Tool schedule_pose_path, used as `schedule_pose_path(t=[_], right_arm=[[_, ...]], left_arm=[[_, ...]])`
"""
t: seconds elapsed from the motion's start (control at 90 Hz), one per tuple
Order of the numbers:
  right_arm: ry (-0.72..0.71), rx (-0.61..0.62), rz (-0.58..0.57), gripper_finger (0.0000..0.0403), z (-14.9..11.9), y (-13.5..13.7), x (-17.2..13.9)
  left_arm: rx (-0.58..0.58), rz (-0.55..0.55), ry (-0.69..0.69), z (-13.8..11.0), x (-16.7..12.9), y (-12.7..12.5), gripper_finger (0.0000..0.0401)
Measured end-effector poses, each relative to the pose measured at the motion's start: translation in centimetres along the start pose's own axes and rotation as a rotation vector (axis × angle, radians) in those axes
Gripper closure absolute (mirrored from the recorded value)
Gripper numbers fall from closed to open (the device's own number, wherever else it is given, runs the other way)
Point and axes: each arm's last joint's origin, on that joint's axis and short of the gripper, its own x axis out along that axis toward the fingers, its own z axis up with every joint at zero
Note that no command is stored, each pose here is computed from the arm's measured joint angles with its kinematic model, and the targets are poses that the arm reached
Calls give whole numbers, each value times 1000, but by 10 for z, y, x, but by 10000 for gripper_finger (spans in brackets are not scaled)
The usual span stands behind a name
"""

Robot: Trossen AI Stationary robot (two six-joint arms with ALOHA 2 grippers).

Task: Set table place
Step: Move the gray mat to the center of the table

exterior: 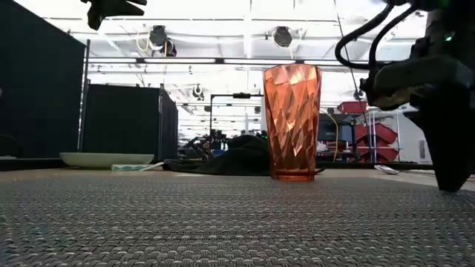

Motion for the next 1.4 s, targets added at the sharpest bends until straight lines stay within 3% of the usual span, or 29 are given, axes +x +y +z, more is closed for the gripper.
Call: schedule_pose_path(t=[0.344, 0.656, 1.022, 1.4], right_arm=[[7, 53, 82, 403, -16, 9, 3], [49, 88, 60, 403, -39, 5, 1], [25, 59, -11, 403, -30, -1, 2], [-12, 42, -12, 403, -19, -1, 4]], left_arm=[[-6, -7, 4, 0, 0, 0, 294], [-4, -11, 6, 0, 0, 0, 294], [-4, -11, 6, 0, 0, 0, 294], [-4, -36, 14, 0, 0, -1, 294]])
